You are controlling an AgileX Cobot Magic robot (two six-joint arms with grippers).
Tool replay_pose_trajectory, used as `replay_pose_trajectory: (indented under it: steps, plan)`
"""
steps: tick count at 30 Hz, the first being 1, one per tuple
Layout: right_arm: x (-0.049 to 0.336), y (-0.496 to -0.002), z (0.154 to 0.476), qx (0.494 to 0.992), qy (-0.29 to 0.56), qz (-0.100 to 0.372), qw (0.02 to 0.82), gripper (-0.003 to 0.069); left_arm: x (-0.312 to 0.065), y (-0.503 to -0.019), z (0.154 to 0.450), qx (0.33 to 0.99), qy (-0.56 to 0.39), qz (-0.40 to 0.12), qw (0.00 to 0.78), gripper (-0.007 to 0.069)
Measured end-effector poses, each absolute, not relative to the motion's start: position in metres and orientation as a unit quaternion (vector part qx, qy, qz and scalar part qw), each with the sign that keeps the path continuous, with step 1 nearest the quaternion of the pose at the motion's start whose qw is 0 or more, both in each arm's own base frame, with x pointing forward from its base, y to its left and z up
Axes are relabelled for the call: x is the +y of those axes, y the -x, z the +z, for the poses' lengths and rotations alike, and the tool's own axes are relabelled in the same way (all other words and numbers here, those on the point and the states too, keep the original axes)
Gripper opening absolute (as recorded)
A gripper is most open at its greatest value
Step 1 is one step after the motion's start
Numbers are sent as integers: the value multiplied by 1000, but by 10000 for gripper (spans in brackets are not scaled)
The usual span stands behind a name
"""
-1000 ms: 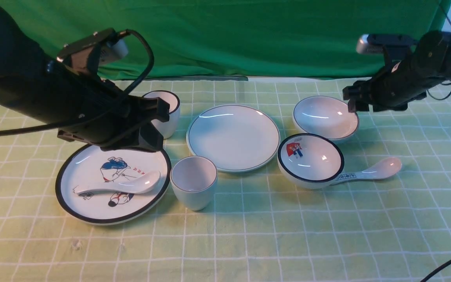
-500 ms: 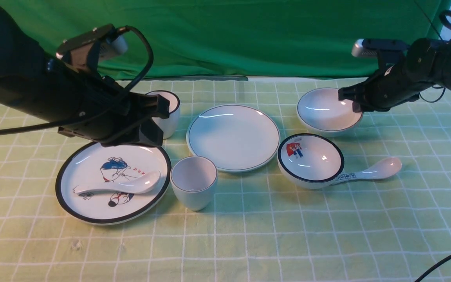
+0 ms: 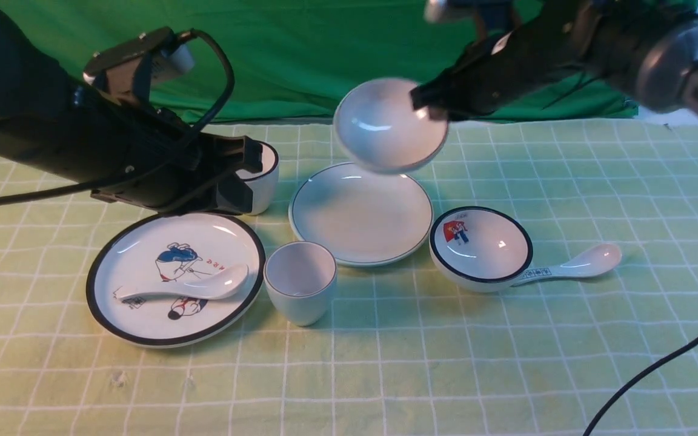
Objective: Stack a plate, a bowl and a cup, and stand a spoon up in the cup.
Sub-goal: Use the right arm to put the blue rice bowl into the blue large plate in the middle
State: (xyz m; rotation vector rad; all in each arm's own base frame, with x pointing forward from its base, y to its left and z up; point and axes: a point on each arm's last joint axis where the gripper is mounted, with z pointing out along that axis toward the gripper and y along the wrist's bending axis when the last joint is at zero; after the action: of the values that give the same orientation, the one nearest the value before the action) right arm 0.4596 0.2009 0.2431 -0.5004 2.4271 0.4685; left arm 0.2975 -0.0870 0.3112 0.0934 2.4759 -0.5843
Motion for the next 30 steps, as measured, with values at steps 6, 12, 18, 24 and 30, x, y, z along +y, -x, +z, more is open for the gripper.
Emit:
replay_pose_trajectory:
  steps: [6, 12, 18, 24, 30]
  plan:
    - [223, -457, 204, 926, 208, 176, 260, 76, -87, -298, 311, 930, -34, -219, 295, 17]
    - [221, -454, 200, 932, 223, 160, 239, 76, -86, -298, 307, 929, -31, -216, 297, 17]
    - [223, -454, 201, 929, 226, 158, 247, 82, -86, -300, 308, 926, -28, -214, 310, 17]
    - [230, -455, 195, 926, 228, 158, 257, 115, -86, -300, 308, 926, -28, -214, 310, 17]
    - [231, -455, 187, 929, 229, 158, 245, 202, -87, -298, 307, 927, -35, -214, 305, 19]
